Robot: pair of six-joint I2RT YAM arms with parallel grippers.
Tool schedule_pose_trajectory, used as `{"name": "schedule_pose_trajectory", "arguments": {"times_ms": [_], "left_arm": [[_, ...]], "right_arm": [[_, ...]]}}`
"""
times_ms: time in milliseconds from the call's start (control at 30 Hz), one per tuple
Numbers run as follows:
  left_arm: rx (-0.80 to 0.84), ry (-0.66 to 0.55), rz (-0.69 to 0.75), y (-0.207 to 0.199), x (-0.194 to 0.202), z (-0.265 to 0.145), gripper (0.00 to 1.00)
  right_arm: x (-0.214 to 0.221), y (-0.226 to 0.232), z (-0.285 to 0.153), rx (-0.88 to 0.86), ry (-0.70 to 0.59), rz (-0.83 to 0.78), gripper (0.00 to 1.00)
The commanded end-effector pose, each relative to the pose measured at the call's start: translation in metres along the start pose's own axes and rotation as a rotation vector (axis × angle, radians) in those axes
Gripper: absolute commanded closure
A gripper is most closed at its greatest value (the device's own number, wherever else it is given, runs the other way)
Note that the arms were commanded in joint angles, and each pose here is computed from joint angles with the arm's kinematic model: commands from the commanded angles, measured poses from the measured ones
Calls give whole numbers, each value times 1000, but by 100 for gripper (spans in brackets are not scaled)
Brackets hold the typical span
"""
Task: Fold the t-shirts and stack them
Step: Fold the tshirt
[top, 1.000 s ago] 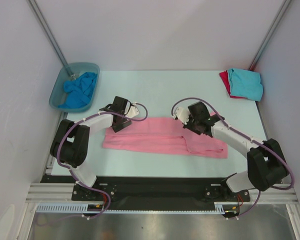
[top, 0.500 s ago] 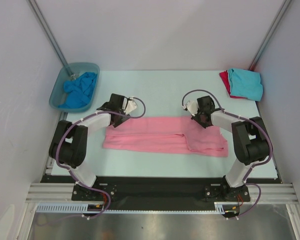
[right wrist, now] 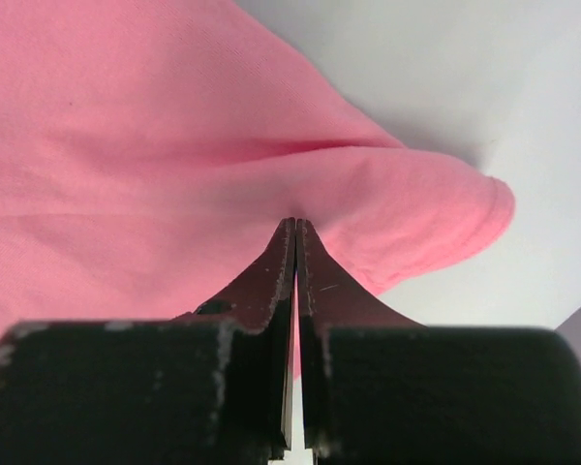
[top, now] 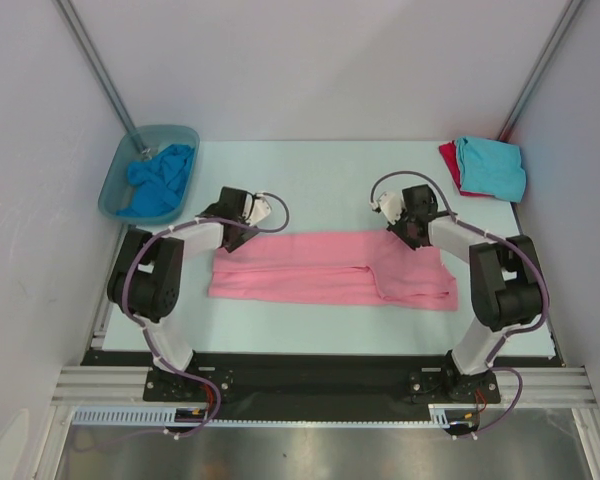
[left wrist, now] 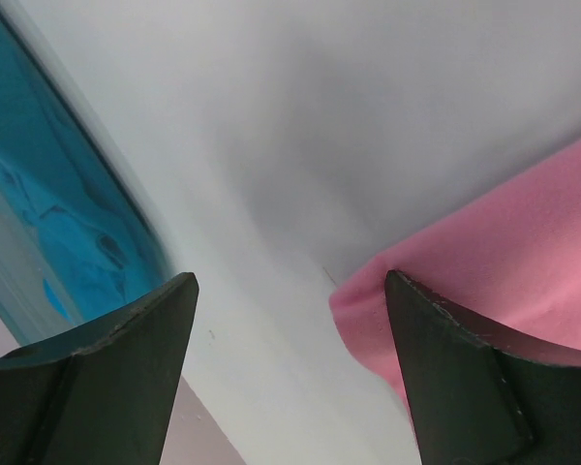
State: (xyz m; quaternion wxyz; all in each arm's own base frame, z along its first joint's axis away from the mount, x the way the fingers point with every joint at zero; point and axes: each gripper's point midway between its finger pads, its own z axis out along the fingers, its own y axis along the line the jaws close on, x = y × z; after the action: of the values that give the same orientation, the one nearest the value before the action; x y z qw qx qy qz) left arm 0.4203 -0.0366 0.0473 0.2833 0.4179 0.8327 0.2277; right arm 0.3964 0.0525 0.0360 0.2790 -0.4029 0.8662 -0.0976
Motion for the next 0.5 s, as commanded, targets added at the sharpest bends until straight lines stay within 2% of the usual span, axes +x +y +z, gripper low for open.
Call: {"name": "schedule_pose_trajectory", "arguments": {"times_ms": [0, 200, 467], "left_arm": [[-46, -35, -23, 18, -16, 5, 15], [-46, -22, -15, 16, -14, 10, 15], [-129, -73, -73, 43, -23, -13, 15]], "right_arm": [[-30, -24, -29, 51, -102, 26, 100], [-43, -56, -41, 154, -175, 79, 100], [-26, -61, -13, 158, -103, 92, 100]]}}
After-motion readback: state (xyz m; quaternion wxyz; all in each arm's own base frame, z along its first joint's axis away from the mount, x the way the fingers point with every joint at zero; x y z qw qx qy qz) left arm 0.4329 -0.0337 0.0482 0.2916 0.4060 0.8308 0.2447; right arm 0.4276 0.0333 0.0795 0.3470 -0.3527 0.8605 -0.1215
